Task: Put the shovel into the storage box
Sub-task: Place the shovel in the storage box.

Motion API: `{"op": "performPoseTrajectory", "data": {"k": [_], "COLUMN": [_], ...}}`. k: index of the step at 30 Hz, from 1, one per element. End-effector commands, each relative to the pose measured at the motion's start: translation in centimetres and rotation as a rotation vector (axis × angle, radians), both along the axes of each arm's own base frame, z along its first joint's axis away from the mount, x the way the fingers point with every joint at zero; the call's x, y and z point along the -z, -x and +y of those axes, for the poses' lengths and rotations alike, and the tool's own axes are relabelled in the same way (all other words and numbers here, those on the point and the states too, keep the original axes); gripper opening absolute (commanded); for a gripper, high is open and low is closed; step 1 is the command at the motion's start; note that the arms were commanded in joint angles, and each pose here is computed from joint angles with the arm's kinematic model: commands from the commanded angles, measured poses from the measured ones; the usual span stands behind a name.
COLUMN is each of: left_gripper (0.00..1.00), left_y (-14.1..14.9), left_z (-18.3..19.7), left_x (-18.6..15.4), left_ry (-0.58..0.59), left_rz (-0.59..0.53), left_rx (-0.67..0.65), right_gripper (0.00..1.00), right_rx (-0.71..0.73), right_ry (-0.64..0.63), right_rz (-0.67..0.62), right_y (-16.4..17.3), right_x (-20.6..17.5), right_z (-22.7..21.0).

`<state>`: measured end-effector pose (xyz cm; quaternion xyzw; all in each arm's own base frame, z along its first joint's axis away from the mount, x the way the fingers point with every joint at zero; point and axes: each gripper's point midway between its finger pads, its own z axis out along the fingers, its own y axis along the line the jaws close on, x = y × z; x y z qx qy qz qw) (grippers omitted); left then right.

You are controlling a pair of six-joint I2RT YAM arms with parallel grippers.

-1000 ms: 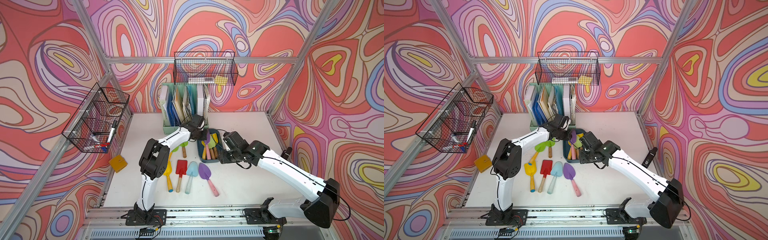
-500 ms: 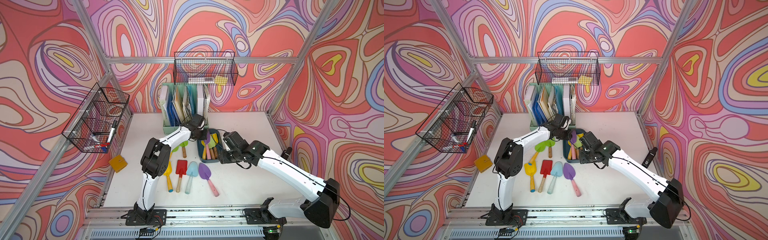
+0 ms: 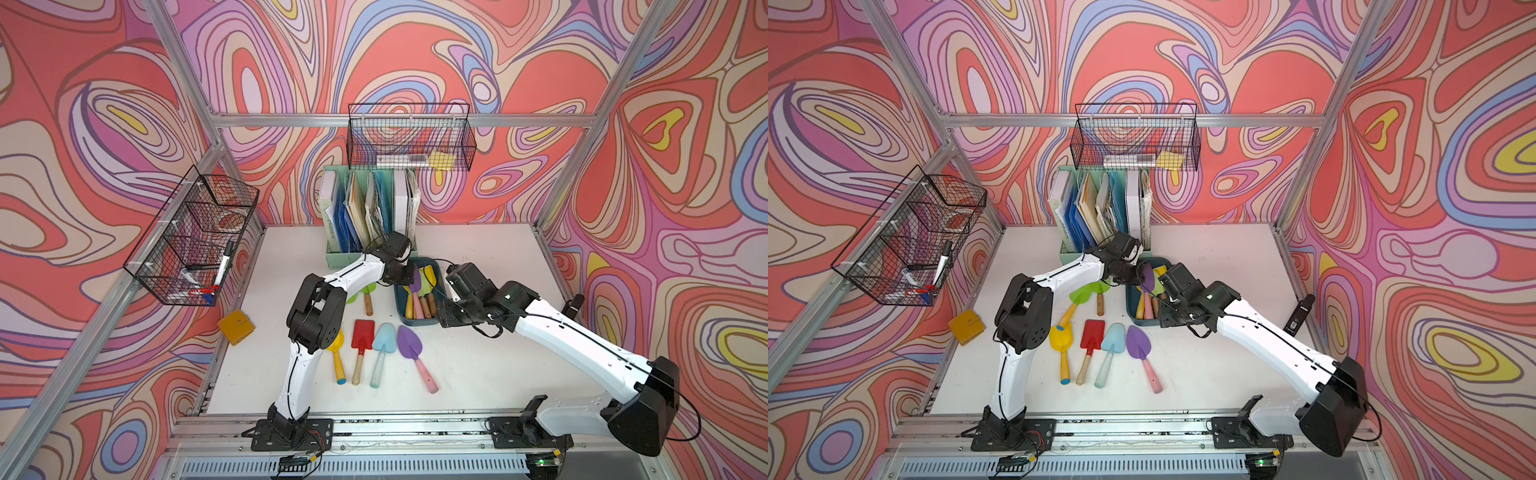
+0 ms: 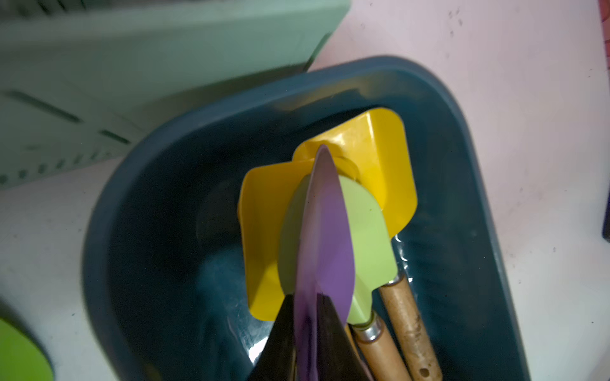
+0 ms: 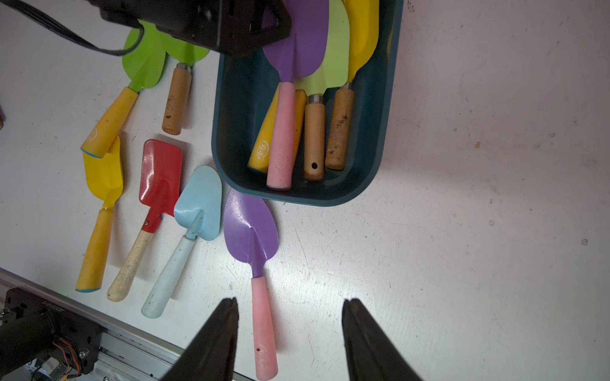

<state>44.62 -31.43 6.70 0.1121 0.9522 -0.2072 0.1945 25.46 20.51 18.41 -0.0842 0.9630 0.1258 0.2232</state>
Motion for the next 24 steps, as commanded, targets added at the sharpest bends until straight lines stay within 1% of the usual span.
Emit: {"op": "performPoseTrajectory", "data": {"k": [1, 8, 10, 12, 14, 18, 24], "left_gripper": [0.18, 0.20, 0.21, 0.25, 0.32, 0.43, 0.47], "left_y": [0.2, 0.3, 0.3, 0.3, 0.2, 0.2, 0.1], "left_z": [0.6, 0.8, 0.9, 0.9, 1.0, 1.2, 1.4], "left_x": [0.7, 0.8, 0.8, 0.7, 0.7, 0.4, -0.6], "left_ry": [-0.036, -0.051, -0.055, -0.061, -0.066, -0.074, -0.088], "left_rz": [0.026, 0.029, 0.030, 0.031, 0.031, 0.028, 0.016], "left_rx": [0.001, 0.000, -0.001, 0.000, -0.001, -0.001, -0.008], "right_gripper": [0.53, 0.53, 0.53, 0.53, 0.53, 0.53, 0.53], "right_rx": [0.004, 0.003, 0.001, 0.001, -0.001, -0.001, -0.001], "right_ry": [-0.002, -0.002, -0.005, -0.006, -0.006, -0.007, -0.005], "right_rz": [-0.007, -0.006, -0.006, -0.006, -0.004, -0.003, -0.001], "right_y": [-0.2, -0.2, -0.2, -0.2, -0.2, -0.2, -0.2], "right_x": [-0.2, -0.2, -0.2, -0.2, -0.1, -0.1, 0.0], "right_z": [-0.1, -0.1, 0.0, 0.0, 0.0, 0.0, 0.0]}}
